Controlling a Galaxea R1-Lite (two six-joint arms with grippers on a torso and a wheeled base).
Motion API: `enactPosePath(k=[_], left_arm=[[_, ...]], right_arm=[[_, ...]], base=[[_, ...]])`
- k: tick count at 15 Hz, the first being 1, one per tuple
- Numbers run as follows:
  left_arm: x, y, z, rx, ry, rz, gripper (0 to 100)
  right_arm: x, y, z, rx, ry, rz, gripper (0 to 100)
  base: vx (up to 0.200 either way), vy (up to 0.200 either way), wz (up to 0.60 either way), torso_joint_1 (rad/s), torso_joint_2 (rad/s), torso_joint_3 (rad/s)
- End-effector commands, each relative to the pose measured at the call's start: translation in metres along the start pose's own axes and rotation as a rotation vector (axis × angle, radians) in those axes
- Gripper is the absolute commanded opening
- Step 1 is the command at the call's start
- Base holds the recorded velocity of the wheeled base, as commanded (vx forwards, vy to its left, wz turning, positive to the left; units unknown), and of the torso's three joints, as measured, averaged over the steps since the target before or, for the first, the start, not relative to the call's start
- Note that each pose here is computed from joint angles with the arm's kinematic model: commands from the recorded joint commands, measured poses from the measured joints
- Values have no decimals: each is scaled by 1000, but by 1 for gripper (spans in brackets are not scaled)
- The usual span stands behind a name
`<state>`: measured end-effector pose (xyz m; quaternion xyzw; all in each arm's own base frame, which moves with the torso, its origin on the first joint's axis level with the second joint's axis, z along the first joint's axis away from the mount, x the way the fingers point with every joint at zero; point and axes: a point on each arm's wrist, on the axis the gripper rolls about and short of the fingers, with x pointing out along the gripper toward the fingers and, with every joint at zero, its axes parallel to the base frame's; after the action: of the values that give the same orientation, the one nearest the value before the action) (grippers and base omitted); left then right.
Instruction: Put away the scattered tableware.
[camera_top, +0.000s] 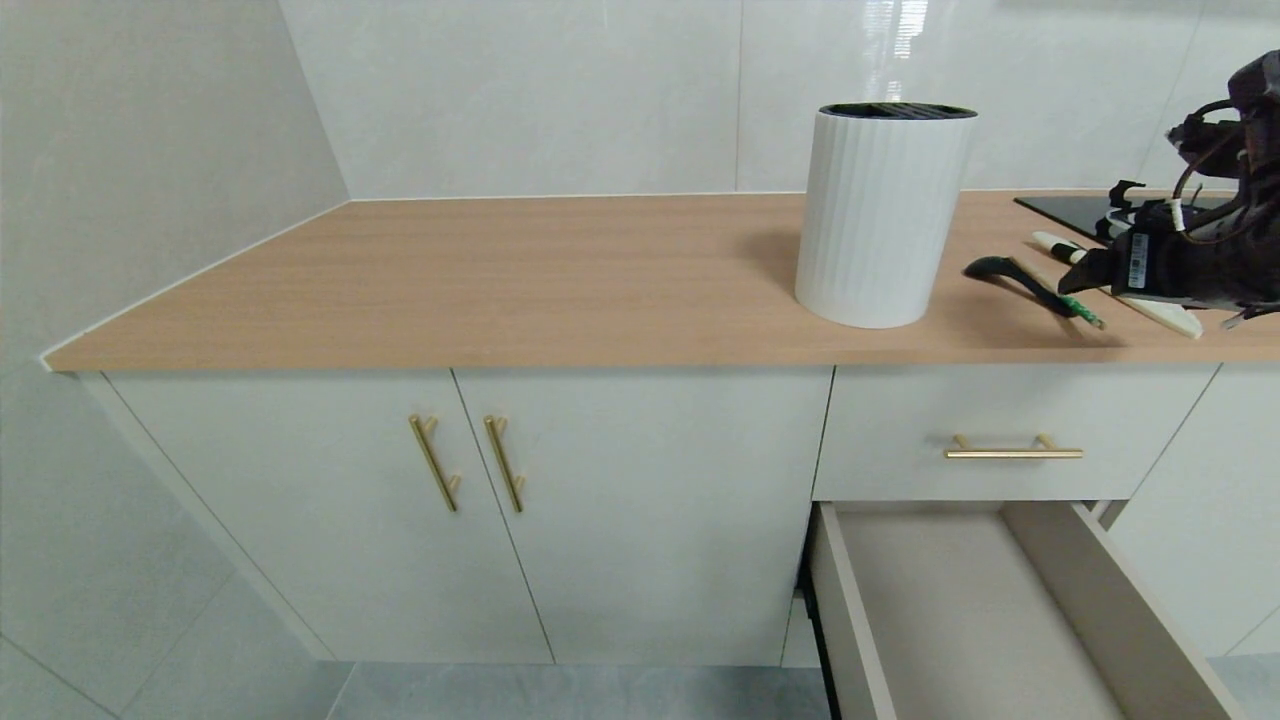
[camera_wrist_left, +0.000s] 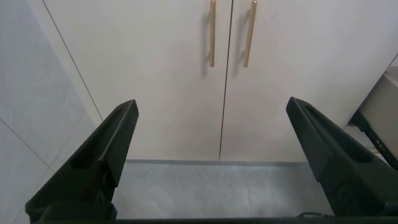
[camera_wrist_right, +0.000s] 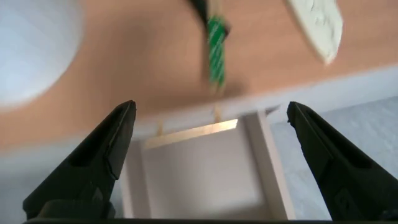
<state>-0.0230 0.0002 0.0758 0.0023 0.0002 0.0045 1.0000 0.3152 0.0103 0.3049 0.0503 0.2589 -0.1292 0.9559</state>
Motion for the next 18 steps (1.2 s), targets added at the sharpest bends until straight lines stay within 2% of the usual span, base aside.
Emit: enactPosePath(k=[1, 5, 18], left_arm=[[0, 0, 0, 0, 0, 0, 100], [0, 0, 0, 0, 1, 0, 100], [0, 0, 0, 0, 1, 0, 100]], right_arm=[[42, 0, -7, 0, 58, -36, 100], [54, -5, -4, 26, 16, -45, 100], [69, 1, -5, 31, -7, -34, 100]], base=[[0, 0, 0, 0, 0, 0], [0, 0, 0, 0, 0, 0], [0, 0, 0, 0, 0, 0]])
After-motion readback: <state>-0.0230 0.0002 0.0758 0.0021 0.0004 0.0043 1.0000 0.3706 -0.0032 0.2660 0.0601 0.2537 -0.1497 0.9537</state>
